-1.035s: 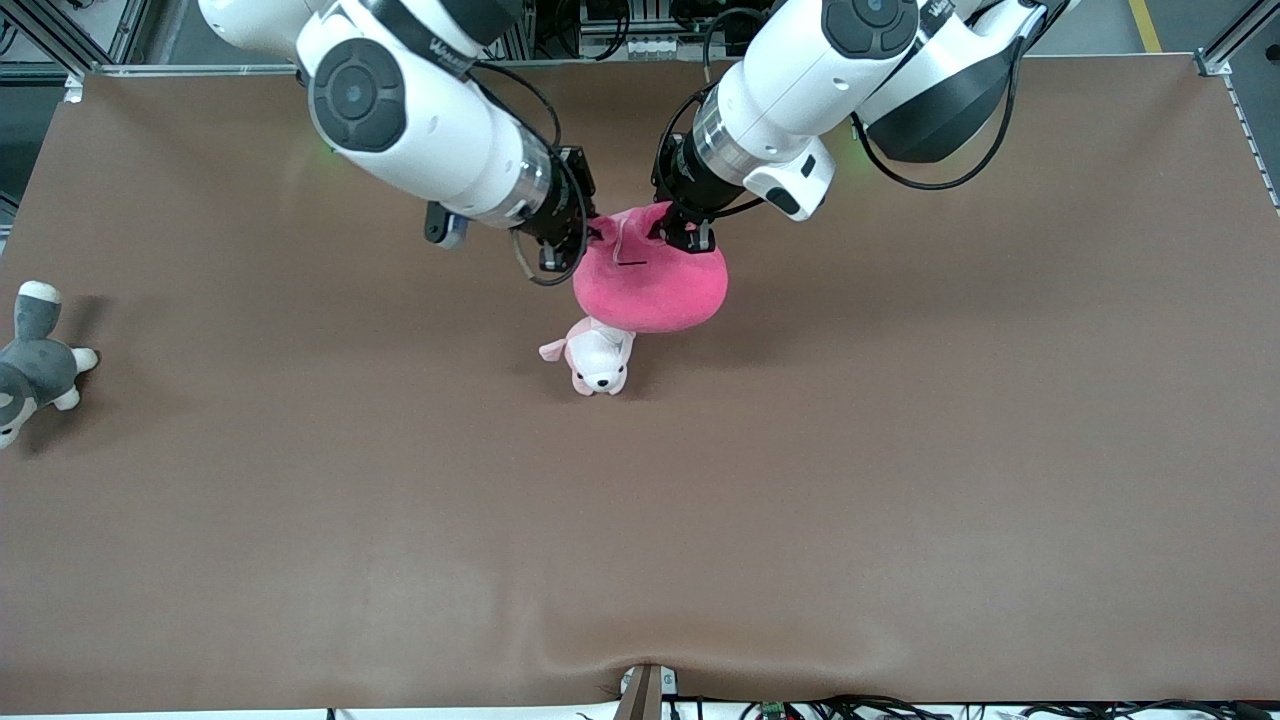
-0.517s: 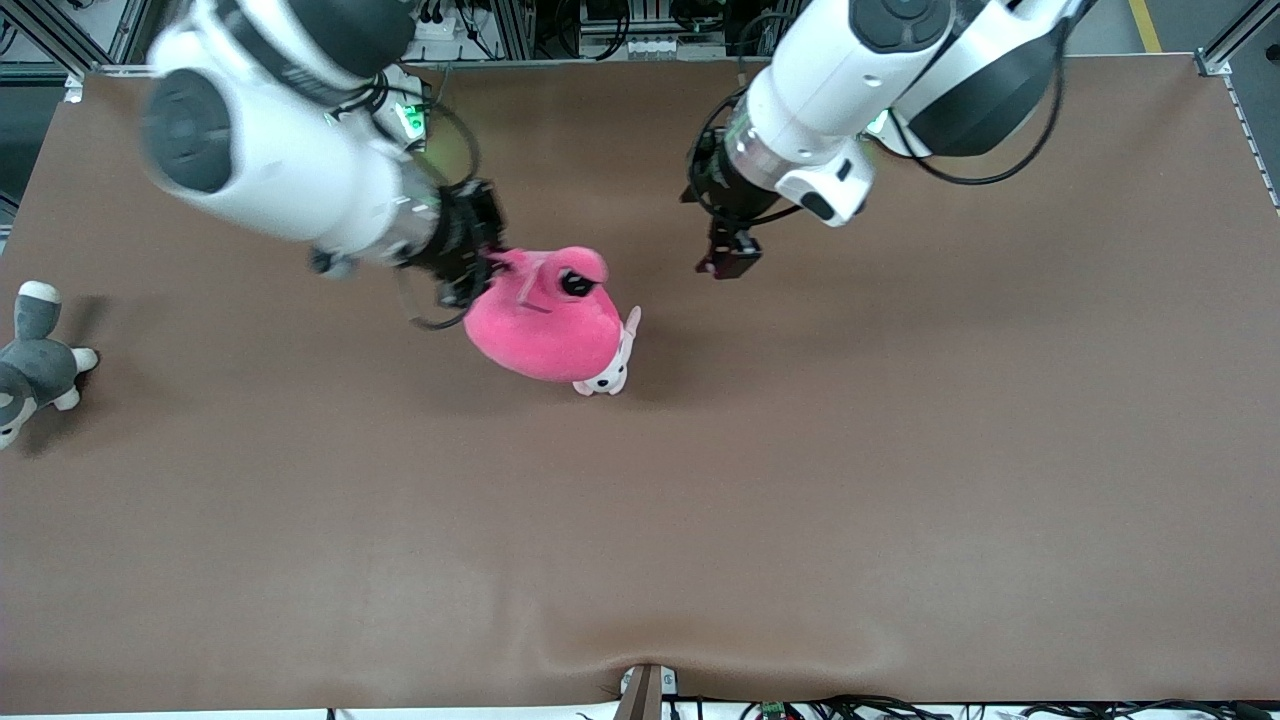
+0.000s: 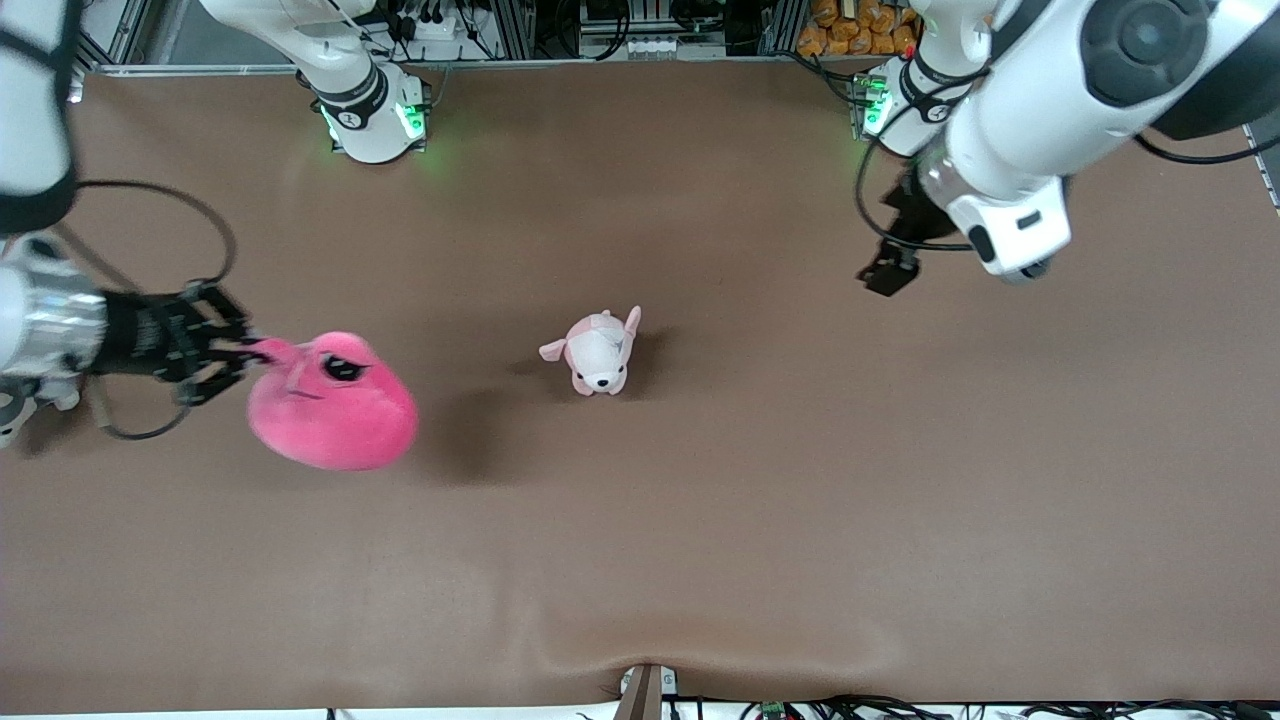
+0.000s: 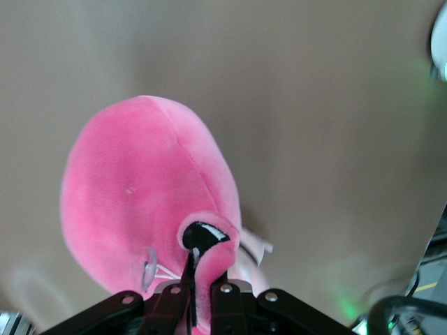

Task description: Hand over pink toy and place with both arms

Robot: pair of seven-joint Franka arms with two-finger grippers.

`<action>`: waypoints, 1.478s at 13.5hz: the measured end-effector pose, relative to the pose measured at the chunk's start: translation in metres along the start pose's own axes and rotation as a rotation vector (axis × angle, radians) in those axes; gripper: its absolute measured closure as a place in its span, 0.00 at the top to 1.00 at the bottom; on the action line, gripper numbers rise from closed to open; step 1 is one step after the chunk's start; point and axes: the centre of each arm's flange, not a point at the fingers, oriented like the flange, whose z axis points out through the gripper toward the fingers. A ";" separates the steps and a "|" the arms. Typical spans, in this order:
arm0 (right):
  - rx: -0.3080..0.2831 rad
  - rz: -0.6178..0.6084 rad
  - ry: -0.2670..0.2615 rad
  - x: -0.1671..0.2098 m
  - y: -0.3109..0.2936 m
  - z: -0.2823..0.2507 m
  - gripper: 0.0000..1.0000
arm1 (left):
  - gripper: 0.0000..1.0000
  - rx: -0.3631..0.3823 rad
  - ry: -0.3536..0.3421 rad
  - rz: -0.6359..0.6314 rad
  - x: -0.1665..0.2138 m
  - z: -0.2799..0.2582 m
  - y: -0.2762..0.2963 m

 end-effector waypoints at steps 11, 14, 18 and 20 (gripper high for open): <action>-0.087 -0.298 -0.125 0.263 -0.005 0.124 0.15 | 1.00 0.032 0.174 0.680 0.134 -0.022 -0.028; -0.088 -0.386 -0.133 0.243 -0.007 0.093 0.41 | 1.00 0.017 0.183 0.693 0.136 -0.016 -0.022; -0.017 -0.587 -0.045 0.136 -0.003 -0.029 0.85 | 1.00 0.001 0.192 0.705 0.139 -0.013 -0.016; 0.009 -0.733 -0.014 0.075 0.018 -0.071 1.00 | 1.00 0.001 0.202 0.727 0.140 -0.010 -0.012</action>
